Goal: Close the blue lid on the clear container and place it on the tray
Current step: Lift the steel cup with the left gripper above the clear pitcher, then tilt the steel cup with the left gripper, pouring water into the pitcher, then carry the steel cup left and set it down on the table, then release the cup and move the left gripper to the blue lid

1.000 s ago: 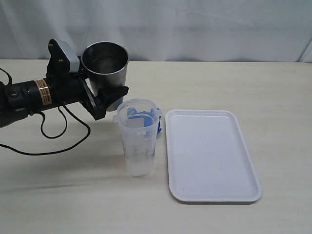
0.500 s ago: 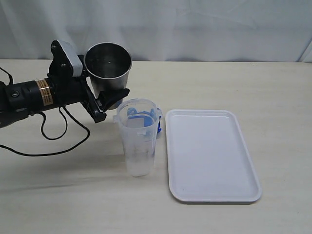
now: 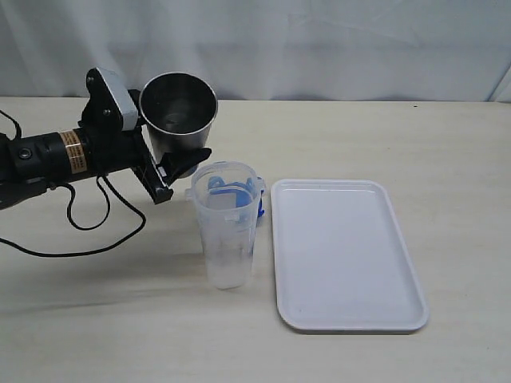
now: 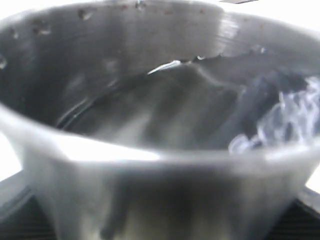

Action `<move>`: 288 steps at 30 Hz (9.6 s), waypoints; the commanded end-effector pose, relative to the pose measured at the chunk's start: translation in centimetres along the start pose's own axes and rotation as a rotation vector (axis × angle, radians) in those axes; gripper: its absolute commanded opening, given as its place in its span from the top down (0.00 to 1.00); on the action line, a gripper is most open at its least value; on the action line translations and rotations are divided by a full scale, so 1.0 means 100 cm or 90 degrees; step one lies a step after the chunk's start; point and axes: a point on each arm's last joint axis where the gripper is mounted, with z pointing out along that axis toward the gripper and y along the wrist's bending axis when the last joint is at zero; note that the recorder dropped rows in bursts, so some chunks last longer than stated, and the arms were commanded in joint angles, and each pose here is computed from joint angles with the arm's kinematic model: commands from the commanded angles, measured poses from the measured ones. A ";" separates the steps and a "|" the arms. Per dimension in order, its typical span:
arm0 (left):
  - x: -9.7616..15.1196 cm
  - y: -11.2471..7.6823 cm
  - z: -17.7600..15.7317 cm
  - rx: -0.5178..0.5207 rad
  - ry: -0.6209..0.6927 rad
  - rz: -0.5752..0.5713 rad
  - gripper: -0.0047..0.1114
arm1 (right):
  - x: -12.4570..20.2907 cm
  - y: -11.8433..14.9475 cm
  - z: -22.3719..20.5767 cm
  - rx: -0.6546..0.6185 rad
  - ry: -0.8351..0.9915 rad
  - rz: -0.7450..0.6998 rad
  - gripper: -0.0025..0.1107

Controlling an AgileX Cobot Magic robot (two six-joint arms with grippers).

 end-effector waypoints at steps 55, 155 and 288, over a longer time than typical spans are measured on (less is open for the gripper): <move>-0.019 -0.001 -0.001 0.020 -0.077 0.115 0.96 | 0.001 0.000 0.000 0.004 -0.002 -0.003 0.94; -0.009 0.032 -0.005 -0.203 -0.041 -0.172 0.96 | 0.001 0.000 0.000 0.004 -0.002 -0.003 0.94; 0.051 -0.035 -0.090 -0.073 0.061 -0.355 0.91 | 0.001 0.000 0.000 0.004 -0.002 -0.003 0.94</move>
